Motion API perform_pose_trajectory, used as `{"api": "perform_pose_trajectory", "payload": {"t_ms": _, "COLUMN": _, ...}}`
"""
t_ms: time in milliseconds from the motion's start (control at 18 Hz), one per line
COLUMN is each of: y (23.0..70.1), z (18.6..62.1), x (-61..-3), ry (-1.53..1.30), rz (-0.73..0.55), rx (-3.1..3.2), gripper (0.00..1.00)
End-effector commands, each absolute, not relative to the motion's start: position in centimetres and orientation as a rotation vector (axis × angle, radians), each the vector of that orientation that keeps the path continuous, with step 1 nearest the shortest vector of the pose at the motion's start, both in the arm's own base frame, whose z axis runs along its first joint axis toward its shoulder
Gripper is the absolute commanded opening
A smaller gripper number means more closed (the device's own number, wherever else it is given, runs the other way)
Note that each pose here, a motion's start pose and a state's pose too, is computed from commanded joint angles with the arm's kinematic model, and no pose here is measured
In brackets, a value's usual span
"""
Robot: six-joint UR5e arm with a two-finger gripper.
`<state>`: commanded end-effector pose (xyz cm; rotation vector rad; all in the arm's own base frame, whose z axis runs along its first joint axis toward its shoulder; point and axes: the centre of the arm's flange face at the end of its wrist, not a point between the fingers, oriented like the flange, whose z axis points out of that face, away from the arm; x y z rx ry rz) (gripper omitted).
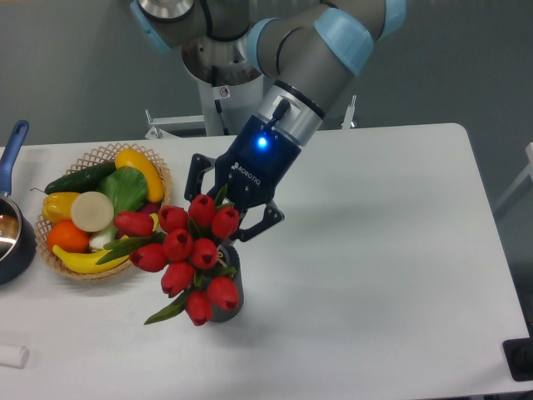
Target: Pick up the flowers from the vase
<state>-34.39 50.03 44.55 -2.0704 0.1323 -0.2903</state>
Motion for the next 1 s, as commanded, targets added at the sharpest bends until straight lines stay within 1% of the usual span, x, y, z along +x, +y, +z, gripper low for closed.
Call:
{"api": "perform_pose_trajectory", "payload": {"t_ms": 111, "y": 49.9, "z": 43.7, "x": -34.2, "ry": 0.143, "rz": -0.294, "rx": -2.075, "gripper": 0.43}}
{"api": "perform_pose_trajectory", "payload": {"t_ms": 333, "y": 49.7, "z": 43.6, "x": -34.3, "ry": 0.150, "rz": -0.287, "rx": -2.074, "gripper": 0.43}}
{"api": "perform_pose_trajectory", "payload": {"t_ms": 667, "y": 49.6, "z": 47.3, "x": -34.9, "ry": 0.163, "rz": -0.228, "rx": -2.044, "gripper": 0.43}}
{"api": "perform_pose_trajectory", "payload": {"t_ms": 1000, "y": 49.8, "z": 51.7, "x": -35.8, "ry": 0.100, "rz": -0.213, "rx": -2.015, "gripper": 0.43}}
